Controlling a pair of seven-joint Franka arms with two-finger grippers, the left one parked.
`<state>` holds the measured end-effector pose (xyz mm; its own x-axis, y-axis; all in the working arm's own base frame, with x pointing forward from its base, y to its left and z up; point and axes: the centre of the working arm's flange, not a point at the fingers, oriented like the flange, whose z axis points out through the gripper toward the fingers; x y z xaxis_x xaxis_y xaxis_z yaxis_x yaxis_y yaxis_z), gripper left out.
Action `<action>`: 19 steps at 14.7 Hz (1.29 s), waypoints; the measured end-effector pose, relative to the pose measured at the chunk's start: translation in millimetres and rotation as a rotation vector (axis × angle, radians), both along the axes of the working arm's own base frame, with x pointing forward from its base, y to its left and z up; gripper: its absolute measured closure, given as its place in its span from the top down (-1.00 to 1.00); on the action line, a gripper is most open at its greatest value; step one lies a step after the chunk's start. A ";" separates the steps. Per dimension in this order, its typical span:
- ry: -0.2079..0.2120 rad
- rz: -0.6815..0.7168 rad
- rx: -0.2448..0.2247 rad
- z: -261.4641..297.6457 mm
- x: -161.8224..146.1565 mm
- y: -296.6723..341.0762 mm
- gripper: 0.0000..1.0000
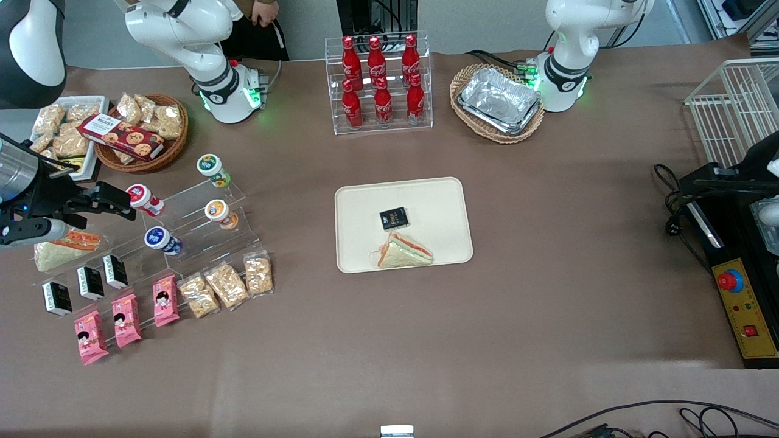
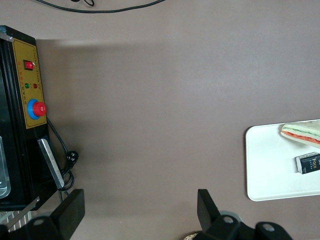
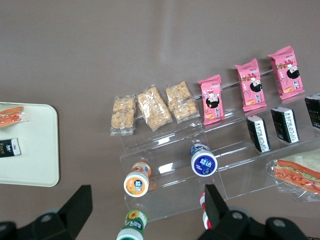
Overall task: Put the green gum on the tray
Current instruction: 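Move the right gripper over the acrylic rack toward the green gum bottle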
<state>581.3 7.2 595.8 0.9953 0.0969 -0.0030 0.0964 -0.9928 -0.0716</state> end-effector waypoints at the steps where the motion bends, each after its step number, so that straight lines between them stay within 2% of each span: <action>1: 0.000 0.000 0.000 0.5 -0.3 0.0 1.00; 7: 0.003 -0.003 0.000 1.4 -1.6 -1.8 1.00; 10: 0.069 0.001 -0.003 0.7 -12.8 -2.3 1.00; 12: 0.089 0.003 -0.009 3.2 -21.8 -3.1 1.00; 16: 0.090 0.001 -0.006 9.6 -45.8 -3.8 1.00; 19: 0.076 -0.004 -0.002 1.4 -71.8 -4.6 1.00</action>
